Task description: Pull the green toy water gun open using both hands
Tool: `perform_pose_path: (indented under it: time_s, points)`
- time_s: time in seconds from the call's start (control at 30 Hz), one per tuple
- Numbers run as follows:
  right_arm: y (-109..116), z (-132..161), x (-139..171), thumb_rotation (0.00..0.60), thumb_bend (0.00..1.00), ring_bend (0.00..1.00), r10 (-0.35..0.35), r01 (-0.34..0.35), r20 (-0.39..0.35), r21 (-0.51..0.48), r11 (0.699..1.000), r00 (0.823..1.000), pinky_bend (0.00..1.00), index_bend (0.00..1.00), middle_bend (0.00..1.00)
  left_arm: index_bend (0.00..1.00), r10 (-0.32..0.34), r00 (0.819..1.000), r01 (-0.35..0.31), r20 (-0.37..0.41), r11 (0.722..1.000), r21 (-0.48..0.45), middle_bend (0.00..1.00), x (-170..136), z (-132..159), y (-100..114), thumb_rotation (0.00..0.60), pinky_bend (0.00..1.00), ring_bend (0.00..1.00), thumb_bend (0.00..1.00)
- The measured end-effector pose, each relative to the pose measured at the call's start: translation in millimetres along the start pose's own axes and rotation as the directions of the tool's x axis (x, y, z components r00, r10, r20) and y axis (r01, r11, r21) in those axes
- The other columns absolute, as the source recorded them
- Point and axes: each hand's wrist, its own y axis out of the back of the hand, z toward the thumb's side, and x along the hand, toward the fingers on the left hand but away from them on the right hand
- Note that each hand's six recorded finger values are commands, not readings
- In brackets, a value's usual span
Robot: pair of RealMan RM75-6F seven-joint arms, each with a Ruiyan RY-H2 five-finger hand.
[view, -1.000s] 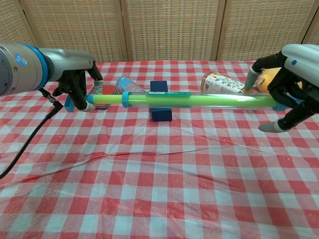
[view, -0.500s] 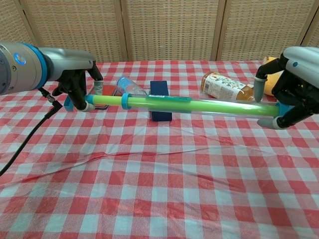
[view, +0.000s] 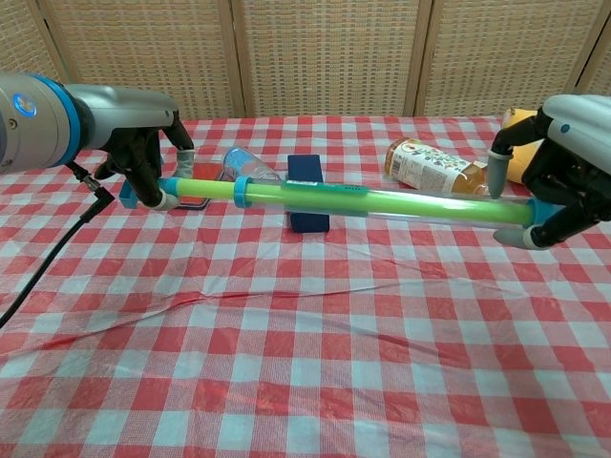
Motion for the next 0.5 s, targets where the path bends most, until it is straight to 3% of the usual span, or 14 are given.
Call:
perform_pose_path:
  time_s: [0.5]
  points:
    - [-4, -35, -8, 0.6, 0.42, 0.99, 0.001, -0.003, 0.08, 0.028, 1.0, 0.997, 0.52, 0.65, 1.0, 0.84, -0.017, 0.999, 0.017, -0.036, 1.0, -0.004, 0.95, 2, -27, -7, 0.6, 0.74, 0.86, 0.64]
